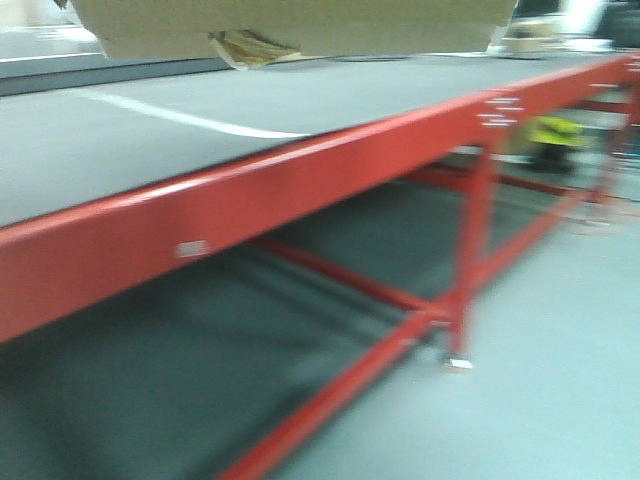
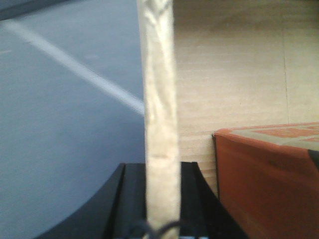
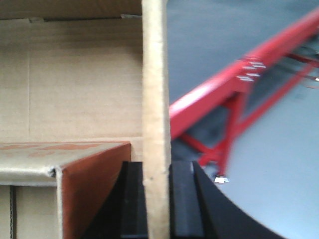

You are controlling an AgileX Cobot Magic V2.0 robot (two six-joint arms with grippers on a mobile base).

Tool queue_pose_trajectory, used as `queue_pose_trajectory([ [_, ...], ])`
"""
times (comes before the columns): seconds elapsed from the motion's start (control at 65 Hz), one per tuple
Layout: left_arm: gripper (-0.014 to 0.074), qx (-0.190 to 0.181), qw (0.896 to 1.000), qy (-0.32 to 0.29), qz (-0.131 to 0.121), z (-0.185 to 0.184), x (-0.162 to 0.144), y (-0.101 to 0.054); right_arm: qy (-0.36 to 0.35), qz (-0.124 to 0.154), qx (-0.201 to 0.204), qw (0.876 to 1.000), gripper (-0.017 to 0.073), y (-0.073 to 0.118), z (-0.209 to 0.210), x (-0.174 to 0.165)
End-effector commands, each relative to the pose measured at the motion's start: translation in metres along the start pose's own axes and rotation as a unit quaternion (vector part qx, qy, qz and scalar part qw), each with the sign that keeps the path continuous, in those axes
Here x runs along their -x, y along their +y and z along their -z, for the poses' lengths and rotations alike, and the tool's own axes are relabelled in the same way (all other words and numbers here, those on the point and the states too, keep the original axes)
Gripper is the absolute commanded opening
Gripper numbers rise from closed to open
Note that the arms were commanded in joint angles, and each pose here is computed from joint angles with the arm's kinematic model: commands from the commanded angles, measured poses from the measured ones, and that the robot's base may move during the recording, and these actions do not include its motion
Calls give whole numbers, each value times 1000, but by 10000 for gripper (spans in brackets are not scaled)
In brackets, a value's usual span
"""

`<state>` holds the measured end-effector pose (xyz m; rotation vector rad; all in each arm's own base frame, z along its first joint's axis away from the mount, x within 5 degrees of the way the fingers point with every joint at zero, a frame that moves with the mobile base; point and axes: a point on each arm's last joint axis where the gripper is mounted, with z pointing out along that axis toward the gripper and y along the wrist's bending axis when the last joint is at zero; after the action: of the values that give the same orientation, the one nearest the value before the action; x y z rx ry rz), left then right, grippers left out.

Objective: Stack two boxes on right shelf middle
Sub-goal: 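Back away from the red table holding the boxes raised, then drive and turn toward the steel shelf with blue bins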

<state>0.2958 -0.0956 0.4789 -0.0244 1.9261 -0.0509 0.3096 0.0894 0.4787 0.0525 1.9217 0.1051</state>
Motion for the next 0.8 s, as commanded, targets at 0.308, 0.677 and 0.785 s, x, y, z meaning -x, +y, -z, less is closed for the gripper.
queue_pose_trajectory([
  [0.308,-111,-5,1000,-25,0,8,8,2,-43,9,-1,999,-153,-4,8,12],
  [0.677,-111,-5,1000,-25,0,8,8,2,-43,9,-1,999,-153,-4,8,12],
  [0.785,-111,-5,1000,-25,0,8,8,2,-43,9,-1,999,-153,-4,8,12],
])
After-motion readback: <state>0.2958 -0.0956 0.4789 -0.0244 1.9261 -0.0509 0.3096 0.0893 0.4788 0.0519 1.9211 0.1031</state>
